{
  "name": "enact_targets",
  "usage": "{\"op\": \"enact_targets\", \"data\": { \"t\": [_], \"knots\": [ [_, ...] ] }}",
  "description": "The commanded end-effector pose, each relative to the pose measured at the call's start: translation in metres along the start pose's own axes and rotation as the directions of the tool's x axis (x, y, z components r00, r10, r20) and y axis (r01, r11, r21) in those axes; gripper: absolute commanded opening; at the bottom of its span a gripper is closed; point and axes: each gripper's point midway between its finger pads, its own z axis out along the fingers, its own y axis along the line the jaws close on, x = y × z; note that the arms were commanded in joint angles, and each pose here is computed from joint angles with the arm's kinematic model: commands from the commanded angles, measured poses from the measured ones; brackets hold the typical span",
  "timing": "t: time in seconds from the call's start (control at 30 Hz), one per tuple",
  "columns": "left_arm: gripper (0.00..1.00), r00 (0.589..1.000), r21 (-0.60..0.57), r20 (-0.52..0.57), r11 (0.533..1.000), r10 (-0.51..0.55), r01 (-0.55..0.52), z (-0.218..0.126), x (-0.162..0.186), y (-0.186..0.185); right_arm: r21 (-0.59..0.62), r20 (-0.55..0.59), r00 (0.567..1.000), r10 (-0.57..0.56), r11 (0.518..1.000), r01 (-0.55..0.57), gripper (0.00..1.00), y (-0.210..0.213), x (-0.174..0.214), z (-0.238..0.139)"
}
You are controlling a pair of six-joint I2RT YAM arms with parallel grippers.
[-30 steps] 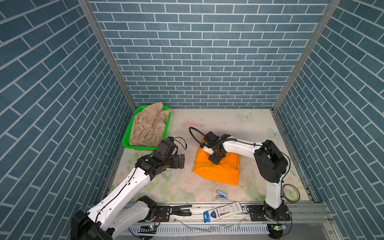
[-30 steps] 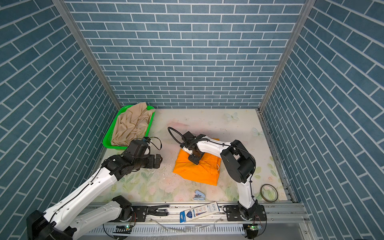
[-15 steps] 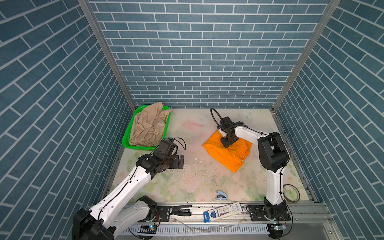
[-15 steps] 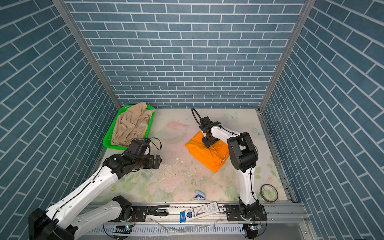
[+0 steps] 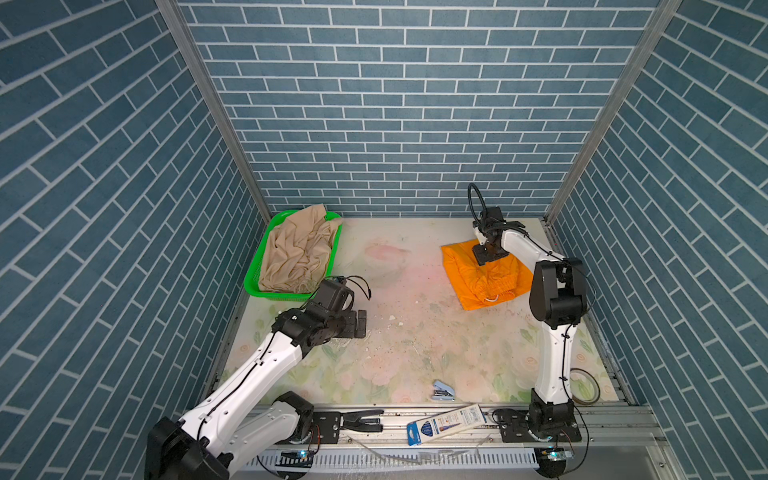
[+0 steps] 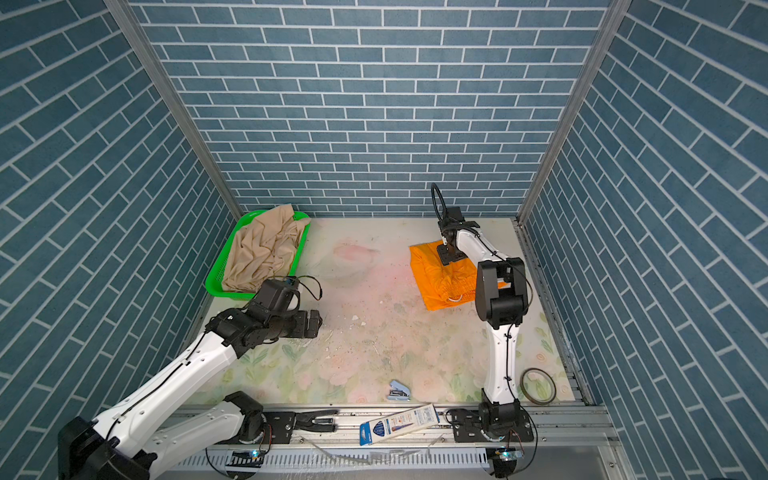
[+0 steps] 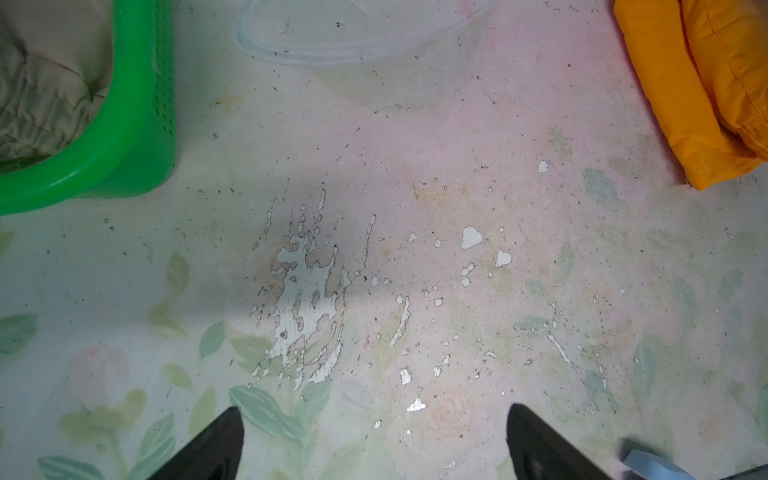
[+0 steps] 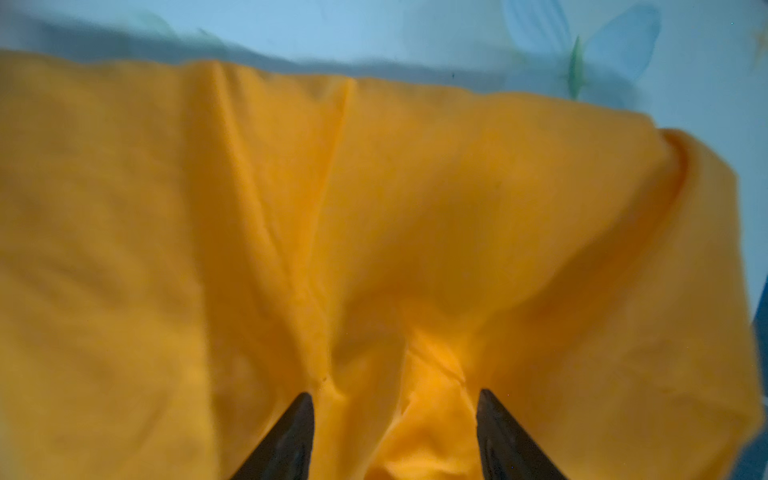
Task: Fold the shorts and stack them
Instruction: 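Carry the folded orange shorts with the right gripper to the far table corner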
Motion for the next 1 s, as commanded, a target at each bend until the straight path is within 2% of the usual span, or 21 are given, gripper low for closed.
{"op": "enact_targets", "data": {
  "t": [0.0, 0.13, 0.27, 0.47, 0.57, 0.77, 0.97],
  "knots": [
    [1.00, 1.000, -0.013, -0.014, 1.000, 0.000, 0.000, -0.001, 0.006, 0.005, -0.026, 0.023, 0.998, 0.060, 0.998, -0.060, 0.64, 0.004, 0.002, -0.053],
    [1.00, 1.000, -0.013, -0.020, 1.000, -0.005, 0.005, -0.002, 0.007, 0.006, -0.054, -0.013, 0.989, 0.146, 0.988, -0.147, 0.65, 0.012, 0.038, -0.068],
    [1.00, 1.000, 0.000, -0.029, 1.000, -0.007, 0.007, 0.000, 0.007, 0.003, -0.066, -0.074, 0.979, 0.190, 0.979, -0.195, 0.65, 0.021, 0.071, -0.067],
    [1.00, 0.999, 0.016, -0.036, 1.000, -0.018, 0.018, 0.006, 0.009, 0.000, -0.072, -0.136, 0.966, 0.221, 0.970, -0.232, 0.66, 0.033, 0.102, -0.042],
    [1.00, 0.999, 0.015, -0.041, 1.000, -0.020, 0.021, 0.007, 0.010, 0.000, -0.023, -0.181, 0.955, 0.235, 0.970, -0.243, 0.66, 0.026, 0.113, -0.024],
    [1.00, 0.999, 0.007, -0.033, 1.000, -0.013, 0.013, 0.006, 0.009, 0.002, 0.028, -0.229, 0.928, 0.293, 0.955, -0.295, 0.66, -0.002, 0.114, 0.008],
    [1.00, 1.000, 0.009, -0.018, 1.000, -0.026, 0.026, 0.007, 0.008, 0.003, 0.046, -0.212, 0.922, 0.323, 0.946, -0.320, 0.66, -0.030, 0.090, 0.033]
  ]
}}
